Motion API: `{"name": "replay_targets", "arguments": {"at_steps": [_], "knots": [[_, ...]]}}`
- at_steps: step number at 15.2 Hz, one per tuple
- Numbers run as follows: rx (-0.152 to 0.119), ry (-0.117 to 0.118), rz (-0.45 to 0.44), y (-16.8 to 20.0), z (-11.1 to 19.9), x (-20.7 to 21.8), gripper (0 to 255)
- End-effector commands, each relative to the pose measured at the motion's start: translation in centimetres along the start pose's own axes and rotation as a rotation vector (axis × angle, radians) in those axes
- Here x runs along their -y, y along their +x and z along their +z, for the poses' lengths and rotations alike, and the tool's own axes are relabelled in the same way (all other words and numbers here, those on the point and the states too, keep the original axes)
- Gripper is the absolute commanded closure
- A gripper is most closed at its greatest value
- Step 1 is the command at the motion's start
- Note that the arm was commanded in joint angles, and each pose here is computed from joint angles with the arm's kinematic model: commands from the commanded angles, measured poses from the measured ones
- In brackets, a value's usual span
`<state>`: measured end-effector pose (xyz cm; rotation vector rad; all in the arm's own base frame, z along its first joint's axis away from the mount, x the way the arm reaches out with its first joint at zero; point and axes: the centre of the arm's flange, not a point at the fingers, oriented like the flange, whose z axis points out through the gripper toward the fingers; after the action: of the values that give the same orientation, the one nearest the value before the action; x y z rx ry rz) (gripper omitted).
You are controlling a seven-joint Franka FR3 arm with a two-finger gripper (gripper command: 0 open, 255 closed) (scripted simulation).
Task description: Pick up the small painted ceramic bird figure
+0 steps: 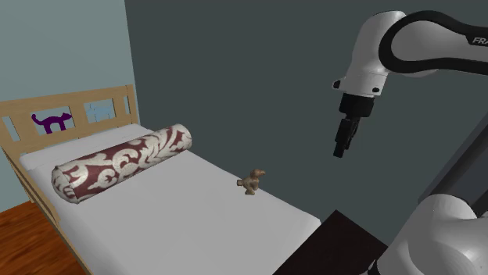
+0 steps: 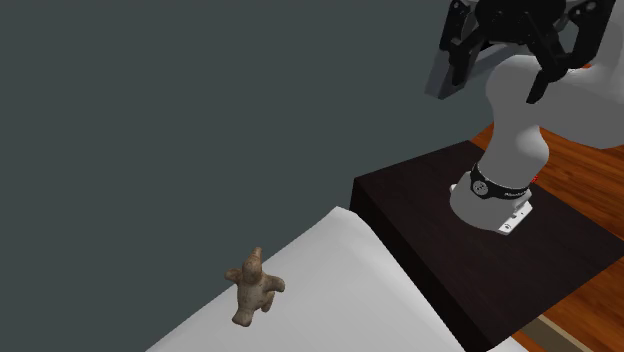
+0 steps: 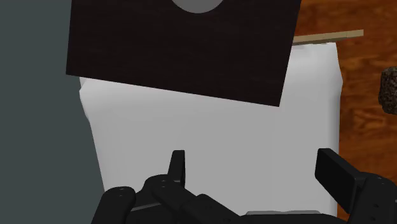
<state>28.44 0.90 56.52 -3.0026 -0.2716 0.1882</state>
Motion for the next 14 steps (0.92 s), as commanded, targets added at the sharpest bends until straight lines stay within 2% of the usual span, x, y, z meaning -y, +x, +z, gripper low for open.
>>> {"name": "replay_targets", "arguments": {"at_steps": [1, 14], "knots": [[0.0, 0.0, 0.0, 0.0, 0.0, 0.0, 0], [-0.071, -0.01, -0.047, 10.5, 10.3, -7.2, 0]]}}
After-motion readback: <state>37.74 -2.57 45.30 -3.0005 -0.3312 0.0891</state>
